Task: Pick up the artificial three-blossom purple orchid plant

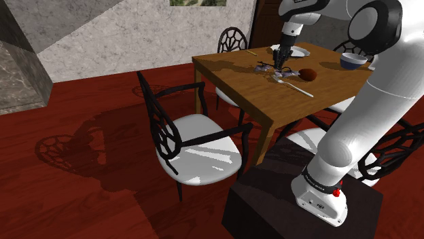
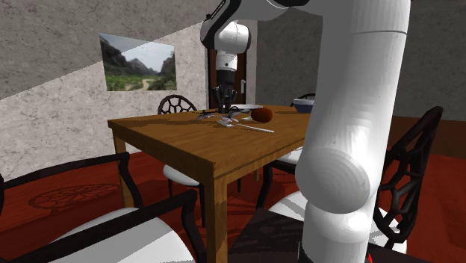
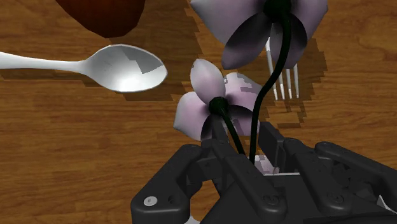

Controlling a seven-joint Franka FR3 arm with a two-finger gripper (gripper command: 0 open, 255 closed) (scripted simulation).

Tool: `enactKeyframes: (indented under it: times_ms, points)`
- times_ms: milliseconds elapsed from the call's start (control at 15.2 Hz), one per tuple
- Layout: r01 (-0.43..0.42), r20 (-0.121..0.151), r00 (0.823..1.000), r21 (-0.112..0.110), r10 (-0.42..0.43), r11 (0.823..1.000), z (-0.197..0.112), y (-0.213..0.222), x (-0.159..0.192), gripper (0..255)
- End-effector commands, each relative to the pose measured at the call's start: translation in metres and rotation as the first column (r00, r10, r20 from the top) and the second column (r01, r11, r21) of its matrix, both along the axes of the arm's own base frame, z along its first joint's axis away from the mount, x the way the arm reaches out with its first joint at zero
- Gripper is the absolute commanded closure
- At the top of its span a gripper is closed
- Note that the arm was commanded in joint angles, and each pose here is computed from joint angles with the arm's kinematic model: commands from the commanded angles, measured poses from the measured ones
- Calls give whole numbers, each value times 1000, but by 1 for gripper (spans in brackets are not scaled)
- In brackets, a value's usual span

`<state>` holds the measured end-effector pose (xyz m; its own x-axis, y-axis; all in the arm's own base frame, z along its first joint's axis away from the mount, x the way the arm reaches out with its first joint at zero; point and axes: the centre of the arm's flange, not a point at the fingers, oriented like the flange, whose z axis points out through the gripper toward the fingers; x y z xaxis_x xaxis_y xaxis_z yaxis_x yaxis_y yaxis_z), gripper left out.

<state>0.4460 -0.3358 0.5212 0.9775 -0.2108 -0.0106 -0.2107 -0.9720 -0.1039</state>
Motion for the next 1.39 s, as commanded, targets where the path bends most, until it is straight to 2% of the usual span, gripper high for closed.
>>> enactKeyframes:
  times_ms: [0, 198, 1188, 1320]
  points:
    - [0, -1, 1000, 0, 0, 1000, 0, 0, 0, 255]
    - [0, -1, 1000, 1, 0, 1000, -1, 0, -1, 255]
    - [0, -1, 1000, 1, 0, 1000, 78, 0, -1, 255]
    - [0, -1, 1000, 1, 0, 1000, 79, 0, -1, 255]
